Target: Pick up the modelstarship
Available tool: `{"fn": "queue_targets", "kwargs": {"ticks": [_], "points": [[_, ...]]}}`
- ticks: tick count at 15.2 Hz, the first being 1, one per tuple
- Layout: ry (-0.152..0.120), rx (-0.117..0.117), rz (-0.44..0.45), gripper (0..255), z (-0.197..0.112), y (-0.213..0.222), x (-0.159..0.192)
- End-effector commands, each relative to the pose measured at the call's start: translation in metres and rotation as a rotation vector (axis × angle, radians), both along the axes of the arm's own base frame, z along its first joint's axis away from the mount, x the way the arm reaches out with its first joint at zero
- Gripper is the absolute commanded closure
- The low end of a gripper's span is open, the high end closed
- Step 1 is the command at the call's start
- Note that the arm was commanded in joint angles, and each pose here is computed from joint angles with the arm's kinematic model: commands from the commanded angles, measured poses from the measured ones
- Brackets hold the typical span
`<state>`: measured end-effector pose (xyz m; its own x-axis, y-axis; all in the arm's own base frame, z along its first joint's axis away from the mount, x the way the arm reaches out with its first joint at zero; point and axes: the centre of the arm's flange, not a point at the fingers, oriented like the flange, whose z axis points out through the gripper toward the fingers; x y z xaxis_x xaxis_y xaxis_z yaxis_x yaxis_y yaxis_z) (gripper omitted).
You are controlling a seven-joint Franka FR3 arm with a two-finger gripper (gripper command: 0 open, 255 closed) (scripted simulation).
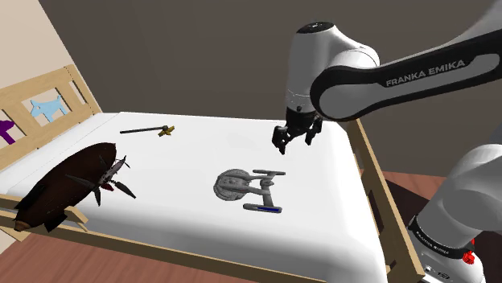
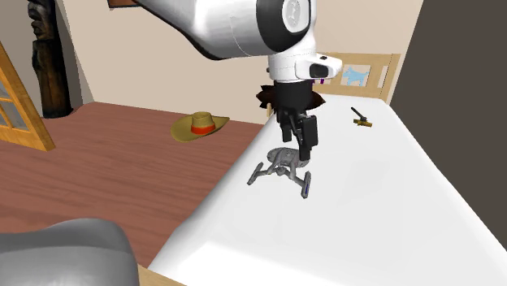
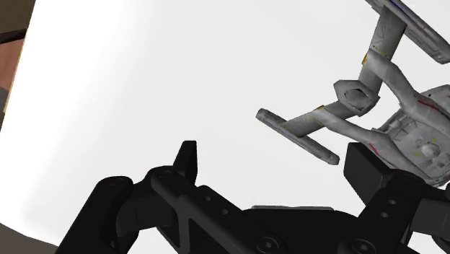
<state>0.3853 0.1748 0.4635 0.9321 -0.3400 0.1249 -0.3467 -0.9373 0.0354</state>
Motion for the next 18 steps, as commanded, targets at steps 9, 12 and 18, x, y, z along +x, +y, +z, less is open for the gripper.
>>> {"fn": "queue_targets", "kwargs": {"ticks": [9,12,18], "points": [[0.045,0.002,-0.285,0,-0.1,0.079,0.062],[0.046,0.002,-0.289,0,-0.112,0.08,0.063],[0.046,0.002,-0.289,0,-0.142,0.08,0.063]]}}
